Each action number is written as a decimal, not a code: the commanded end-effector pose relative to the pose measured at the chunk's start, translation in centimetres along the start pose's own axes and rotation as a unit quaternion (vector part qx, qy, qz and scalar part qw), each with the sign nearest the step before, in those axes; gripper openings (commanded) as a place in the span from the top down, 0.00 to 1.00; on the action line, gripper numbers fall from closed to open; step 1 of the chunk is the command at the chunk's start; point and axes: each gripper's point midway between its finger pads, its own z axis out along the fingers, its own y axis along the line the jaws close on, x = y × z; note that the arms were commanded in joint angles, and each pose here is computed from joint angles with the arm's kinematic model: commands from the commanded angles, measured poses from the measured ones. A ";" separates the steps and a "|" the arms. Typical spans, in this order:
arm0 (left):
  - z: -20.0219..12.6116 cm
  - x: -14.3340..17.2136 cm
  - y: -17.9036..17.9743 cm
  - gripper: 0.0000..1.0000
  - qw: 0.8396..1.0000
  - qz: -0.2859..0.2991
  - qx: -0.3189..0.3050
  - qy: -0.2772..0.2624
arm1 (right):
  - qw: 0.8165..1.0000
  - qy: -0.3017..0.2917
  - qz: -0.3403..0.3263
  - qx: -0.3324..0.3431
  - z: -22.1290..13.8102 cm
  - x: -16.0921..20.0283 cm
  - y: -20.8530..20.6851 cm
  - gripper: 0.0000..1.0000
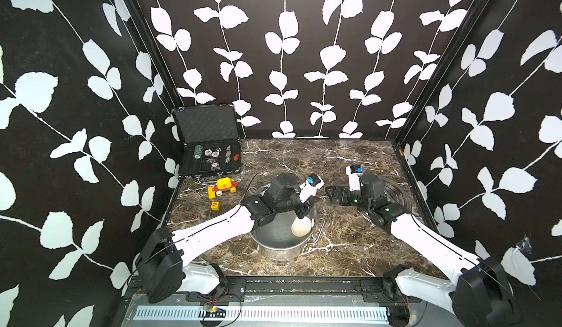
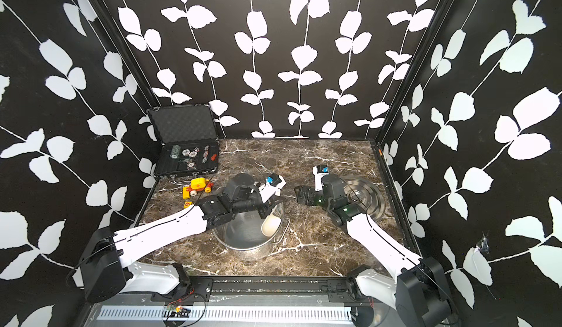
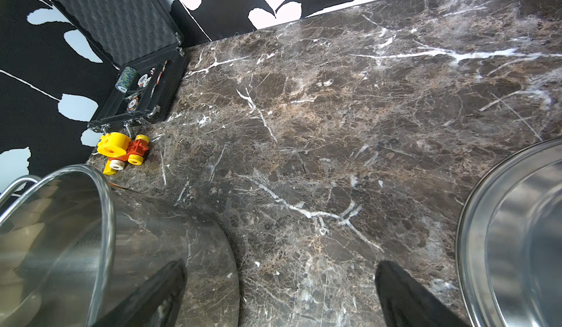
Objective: Stir the soup with a spoon
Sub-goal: Stir the soup in the pan with a stick.
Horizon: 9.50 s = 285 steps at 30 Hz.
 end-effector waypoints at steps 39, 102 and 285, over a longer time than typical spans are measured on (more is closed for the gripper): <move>-16.4 7.1 9.1 1.00 0.931 -0.137 -0.339 -0.022 | 1.000 -0.005 0.009 -0.015 1.0 -0.4 0.3 0.01; -6.9 7.6 -2.0 1.00 0.996 -0.009 -0.054 0.066 | 1.000 -0.005 0.007 -0.012 1.3 0.0 0.0 0.01; -9.2 2.3 12.5 1.00 0.965 -0.077 -0.247 -0.042 | 0.999 0.001 0.026 -0.018 2.5 0.4 -0.1 0.01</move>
